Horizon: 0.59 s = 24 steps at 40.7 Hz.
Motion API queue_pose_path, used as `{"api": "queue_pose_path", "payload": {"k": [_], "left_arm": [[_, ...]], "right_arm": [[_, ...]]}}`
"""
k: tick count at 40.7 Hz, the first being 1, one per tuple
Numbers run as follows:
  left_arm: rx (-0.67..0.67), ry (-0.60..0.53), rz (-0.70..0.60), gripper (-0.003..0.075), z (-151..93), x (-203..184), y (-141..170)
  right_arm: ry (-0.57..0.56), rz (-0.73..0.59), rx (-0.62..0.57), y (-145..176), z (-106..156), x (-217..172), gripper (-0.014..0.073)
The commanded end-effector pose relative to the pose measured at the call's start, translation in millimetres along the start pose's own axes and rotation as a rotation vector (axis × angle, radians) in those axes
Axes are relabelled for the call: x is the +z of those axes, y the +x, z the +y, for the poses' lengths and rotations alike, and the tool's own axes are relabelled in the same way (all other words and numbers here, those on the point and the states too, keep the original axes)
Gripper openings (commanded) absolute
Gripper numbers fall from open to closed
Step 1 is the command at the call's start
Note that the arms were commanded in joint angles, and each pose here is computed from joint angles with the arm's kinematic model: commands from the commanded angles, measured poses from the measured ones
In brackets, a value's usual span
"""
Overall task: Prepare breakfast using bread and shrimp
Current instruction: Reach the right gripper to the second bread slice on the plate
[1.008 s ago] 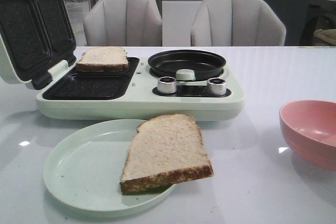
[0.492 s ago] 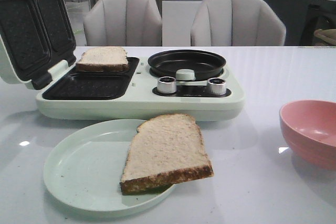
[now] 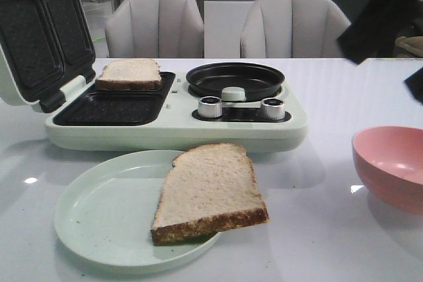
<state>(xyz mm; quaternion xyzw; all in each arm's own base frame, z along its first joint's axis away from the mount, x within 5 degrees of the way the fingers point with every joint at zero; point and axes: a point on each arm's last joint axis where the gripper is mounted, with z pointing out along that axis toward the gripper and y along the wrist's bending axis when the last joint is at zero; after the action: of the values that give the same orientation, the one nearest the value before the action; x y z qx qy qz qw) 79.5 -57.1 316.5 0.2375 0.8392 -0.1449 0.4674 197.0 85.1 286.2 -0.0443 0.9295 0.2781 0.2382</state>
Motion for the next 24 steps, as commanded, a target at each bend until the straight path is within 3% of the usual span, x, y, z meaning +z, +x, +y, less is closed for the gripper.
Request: {"api": "queue_pose_path", "payload": {"k": [1,12,24], "left_arm": [[0.006,0.029,-0.096,0.0476,-2.6,-6.5,-15.0],[0.006,0.029,-0.096,0.0476,-2.6,-6.5,-15.0],[0.006,0.029,-0.096,0.0476,-2.6,-6.5,-15.0]], "right_arm": [[-0.04,-0.024,-0.018,-12.0,12.7,21.8,0.0608],[-0.02,0.105,-0.014,-26.6,19.7,95.9,0.0608],[-0.006,0.156,0.005,-48.8,16.2,137.3,0.0608]]}}
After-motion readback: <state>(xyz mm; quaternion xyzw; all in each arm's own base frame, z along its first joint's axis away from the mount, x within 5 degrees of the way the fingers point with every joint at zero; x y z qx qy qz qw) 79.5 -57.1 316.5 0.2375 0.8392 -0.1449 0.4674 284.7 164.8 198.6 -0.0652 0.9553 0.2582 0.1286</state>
